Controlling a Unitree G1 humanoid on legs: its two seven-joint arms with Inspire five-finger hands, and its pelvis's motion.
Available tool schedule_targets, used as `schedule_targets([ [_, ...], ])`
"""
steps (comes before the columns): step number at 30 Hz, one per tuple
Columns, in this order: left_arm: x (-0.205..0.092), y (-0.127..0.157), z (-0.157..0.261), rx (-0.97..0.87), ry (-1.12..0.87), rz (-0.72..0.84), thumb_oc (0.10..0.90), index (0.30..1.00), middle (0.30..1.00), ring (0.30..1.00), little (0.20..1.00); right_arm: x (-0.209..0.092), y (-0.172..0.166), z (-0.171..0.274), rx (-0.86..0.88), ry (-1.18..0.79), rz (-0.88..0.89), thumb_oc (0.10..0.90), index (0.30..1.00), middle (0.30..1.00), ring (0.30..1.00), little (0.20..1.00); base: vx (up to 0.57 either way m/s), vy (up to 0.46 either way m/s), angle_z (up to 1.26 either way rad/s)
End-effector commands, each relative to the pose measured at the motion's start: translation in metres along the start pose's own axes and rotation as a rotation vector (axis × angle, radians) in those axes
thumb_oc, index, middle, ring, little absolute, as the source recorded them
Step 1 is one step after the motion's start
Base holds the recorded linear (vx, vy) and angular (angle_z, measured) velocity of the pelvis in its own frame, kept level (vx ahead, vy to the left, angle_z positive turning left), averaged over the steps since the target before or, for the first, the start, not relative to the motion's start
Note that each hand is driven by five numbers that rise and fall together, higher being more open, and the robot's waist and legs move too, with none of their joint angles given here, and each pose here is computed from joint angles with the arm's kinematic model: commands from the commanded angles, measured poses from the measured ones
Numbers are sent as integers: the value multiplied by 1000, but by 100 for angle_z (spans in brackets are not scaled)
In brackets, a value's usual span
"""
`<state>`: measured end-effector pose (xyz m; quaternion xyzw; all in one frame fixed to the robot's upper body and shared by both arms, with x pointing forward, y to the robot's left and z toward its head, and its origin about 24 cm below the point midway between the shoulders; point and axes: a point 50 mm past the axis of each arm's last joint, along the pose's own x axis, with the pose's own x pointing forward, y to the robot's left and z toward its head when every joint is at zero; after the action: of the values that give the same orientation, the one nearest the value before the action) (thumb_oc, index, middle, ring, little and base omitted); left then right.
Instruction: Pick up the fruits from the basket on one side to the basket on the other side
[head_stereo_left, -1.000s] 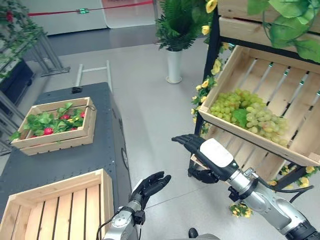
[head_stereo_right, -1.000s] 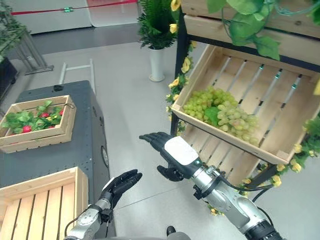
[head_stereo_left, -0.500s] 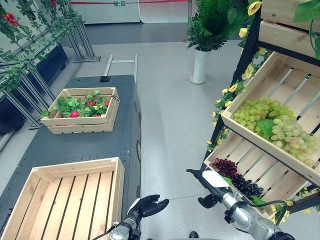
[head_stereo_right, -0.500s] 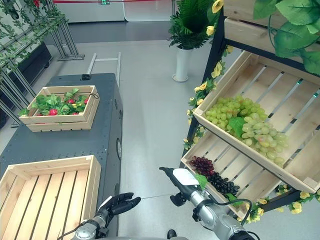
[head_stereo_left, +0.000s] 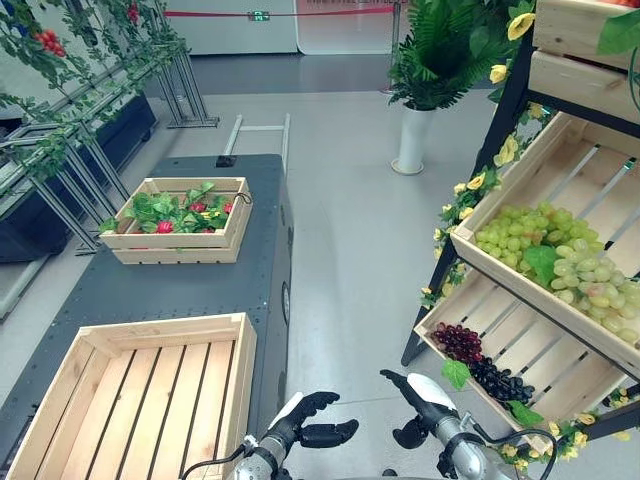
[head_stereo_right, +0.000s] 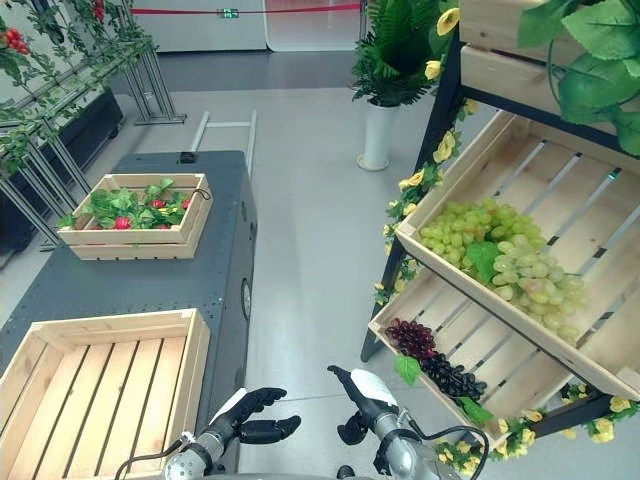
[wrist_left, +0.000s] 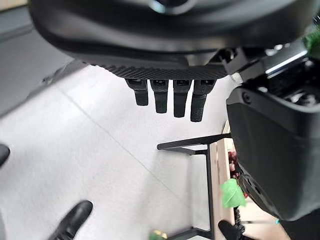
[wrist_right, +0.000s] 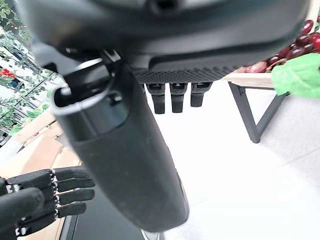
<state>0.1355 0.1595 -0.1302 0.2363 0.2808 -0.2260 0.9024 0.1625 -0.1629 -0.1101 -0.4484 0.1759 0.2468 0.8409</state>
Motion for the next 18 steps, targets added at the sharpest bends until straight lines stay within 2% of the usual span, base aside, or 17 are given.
schedule_targets([
  [1,26,30,54,123,-252,43,800,900,900,900,900,22,-30,13,82,-14,-105,800,900,900,900,900,-6,18,18],
  [9,30,20,51,173,-201,-59,800,900,900,900,900,20,-10,-10,155,179,15,800,900,900,900,900,2,2,22],
  [18,29,18,44,161,-159,-90,800,900,900,900,900,21,-5,-13,164,211,40,800,900,900,900,900,13,2,14],
])
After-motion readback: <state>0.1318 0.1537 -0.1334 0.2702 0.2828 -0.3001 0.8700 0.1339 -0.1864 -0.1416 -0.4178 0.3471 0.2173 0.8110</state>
